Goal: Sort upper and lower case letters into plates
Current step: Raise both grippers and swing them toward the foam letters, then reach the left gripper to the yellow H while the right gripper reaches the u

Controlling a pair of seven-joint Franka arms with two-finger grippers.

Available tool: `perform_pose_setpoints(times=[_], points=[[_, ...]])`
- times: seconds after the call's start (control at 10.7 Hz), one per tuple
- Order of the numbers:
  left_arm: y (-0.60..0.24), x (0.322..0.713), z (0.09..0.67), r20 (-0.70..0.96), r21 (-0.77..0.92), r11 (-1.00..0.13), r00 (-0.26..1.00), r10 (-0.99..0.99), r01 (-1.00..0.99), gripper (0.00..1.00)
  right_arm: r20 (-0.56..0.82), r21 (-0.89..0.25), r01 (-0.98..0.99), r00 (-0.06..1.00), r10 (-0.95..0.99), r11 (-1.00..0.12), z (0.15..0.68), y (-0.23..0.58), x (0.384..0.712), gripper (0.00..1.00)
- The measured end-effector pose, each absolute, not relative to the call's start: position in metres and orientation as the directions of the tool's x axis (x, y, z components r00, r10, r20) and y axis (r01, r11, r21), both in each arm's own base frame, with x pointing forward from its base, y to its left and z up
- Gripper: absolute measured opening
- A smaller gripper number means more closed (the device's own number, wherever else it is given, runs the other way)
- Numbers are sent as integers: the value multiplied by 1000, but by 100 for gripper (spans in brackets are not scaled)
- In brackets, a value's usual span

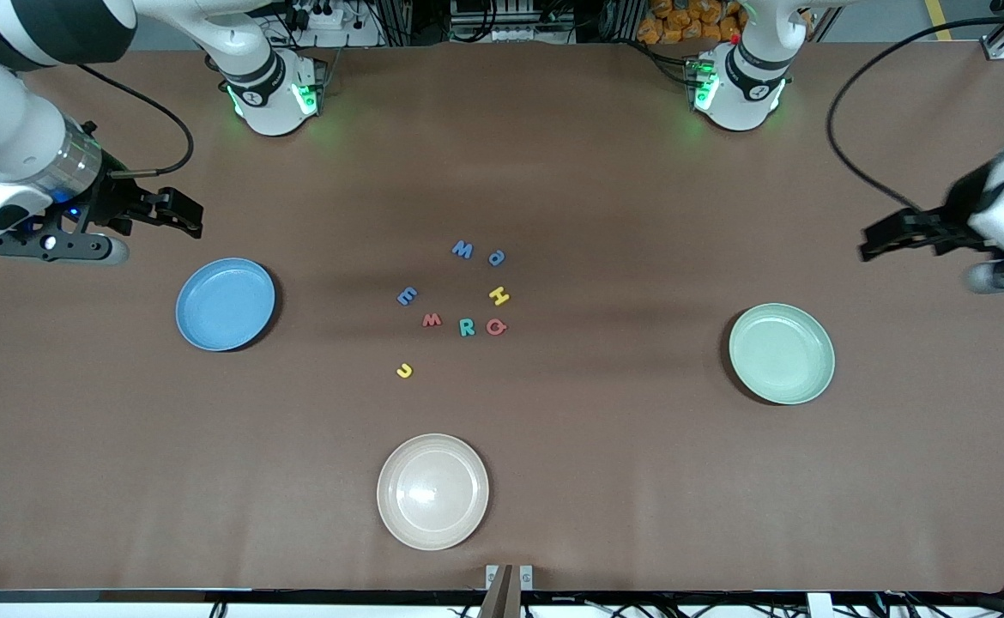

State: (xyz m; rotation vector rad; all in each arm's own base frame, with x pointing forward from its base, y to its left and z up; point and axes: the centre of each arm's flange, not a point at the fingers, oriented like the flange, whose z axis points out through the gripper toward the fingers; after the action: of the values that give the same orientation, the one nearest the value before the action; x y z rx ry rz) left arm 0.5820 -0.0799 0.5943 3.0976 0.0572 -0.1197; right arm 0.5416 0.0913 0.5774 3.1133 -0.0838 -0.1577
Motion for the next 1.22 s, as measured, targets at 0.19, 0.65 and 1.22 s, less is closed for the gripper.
perform_pose_setpoints(times=[0.19,0.65,1.22], points=[[-140,572,591,-86,47,-997,994,-66,-62,100,-102,26,-53,993,-55,-998,577,91,542,100],[-303,532,534,-175,93,-942,926,-335,-323,100,-124,30,-57,990,-60,-998,574,89,540,100],[-457,486,452,-120,144,-932,929,-350,-332,100,-159,37,-61,985,-66,-997,570,85,537,100]])
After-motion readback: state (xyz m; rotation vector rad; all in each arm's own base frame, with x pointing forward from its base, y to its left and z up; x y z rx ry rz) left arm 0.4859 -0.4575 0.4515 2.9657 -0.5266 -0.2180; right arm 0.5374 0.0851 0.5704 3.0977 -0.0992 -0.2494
